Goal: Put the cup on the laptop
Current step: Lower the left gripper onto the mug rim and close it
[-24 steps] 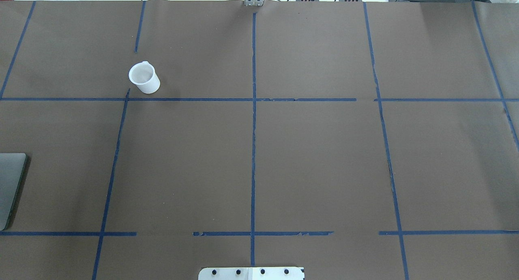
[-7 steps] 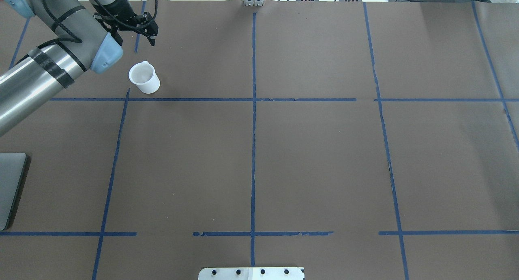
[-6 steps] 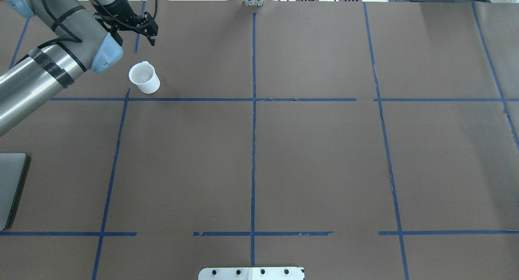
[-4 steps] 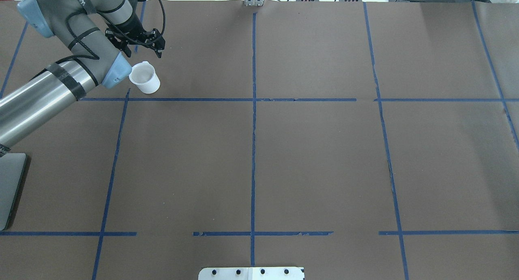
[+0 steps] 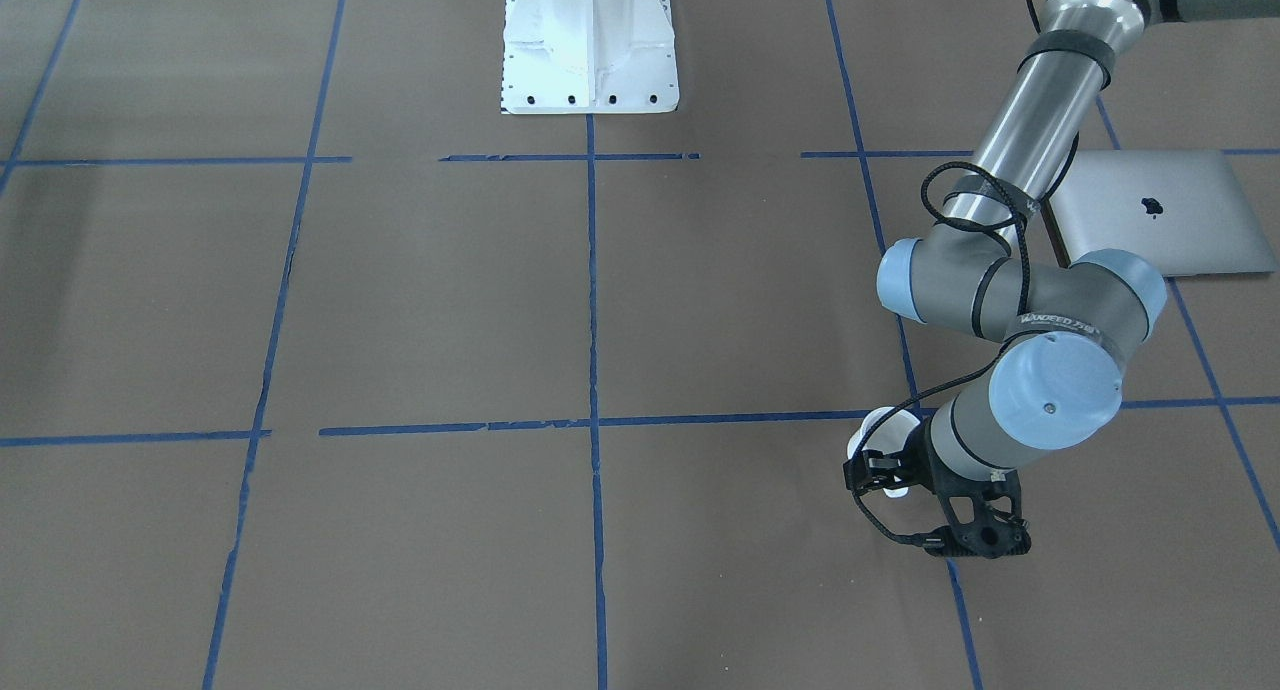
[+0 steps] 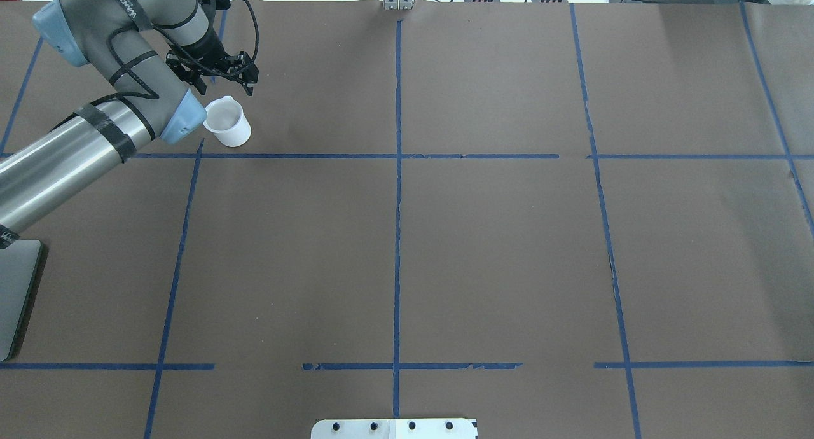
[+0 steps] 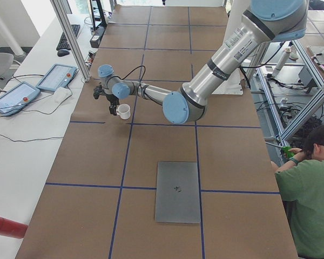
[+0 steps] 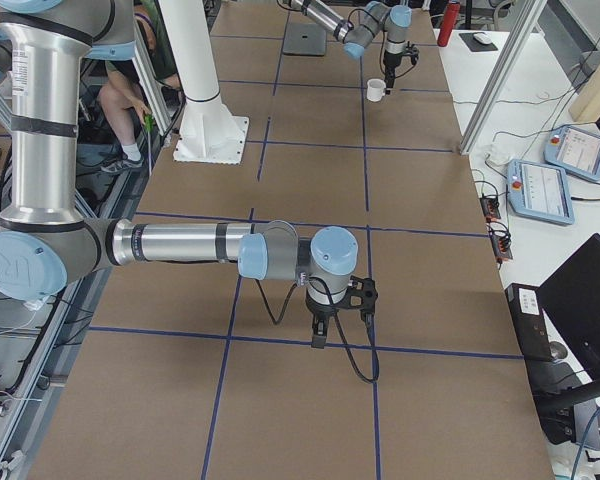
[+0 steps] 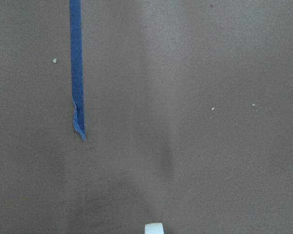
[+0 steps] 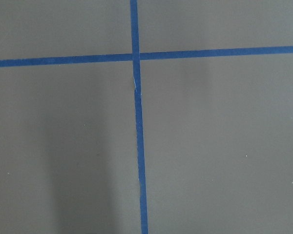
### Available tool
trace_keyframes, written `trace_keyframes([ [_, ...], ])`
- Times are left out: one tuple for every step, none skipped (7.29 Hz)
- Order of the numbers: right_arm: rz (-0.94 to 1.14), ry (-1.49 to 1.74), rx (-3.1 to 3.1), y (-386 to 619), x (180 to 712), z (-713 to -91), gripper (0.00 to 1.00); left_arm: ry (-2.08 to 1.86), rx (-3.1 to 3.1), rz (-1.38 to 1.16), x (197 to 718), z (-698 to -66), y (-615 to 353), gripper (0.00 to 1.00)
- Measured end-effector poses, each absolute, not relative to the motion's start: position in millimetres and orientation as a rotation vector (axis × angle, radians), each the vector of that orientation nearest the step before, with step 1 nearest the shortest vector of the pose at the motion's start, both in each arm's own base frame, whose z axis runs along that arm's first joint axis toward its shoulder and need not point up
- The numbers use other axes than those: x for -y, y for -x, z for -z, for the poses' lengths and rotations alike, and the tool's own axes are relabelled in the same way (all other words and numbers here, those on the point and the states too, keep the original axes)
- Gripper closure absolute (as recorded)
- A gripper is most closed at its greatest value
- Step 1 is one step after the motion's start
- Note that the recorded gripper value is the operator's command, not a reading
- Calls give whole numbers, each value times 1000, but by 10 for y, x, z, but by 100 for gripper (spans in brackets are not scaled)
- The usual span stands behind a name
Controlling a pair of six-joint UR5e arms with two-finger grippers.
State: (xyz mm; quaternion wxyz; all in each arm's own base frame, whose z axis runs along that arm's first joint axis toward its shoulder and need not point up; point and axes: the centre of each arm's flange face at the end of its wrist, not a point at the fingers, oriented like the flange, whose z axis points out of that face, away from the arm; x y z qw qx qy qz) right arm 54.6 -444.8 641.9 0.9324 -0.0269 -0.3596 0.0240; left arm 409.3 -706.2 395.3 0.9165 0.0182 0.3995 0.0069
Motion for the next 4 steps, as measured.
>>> trace_keyframes([
  [-49,55,736,-546,4448,-6419,0,-29,-822,-16,7017,-3972,-4168,35],
  [-49,55,736,-545,4448,-6419,0,-26,-821,-18,6994,-3991,-4197,49],
  [-49,55,736,-545,4448,-6419,0,-27,-822,-19,6982,-4036,-4199,58],
  [-49,55,736,-545,4448,-6419,0,-29,-823,-19,6976,-4088,-4194,74],
])
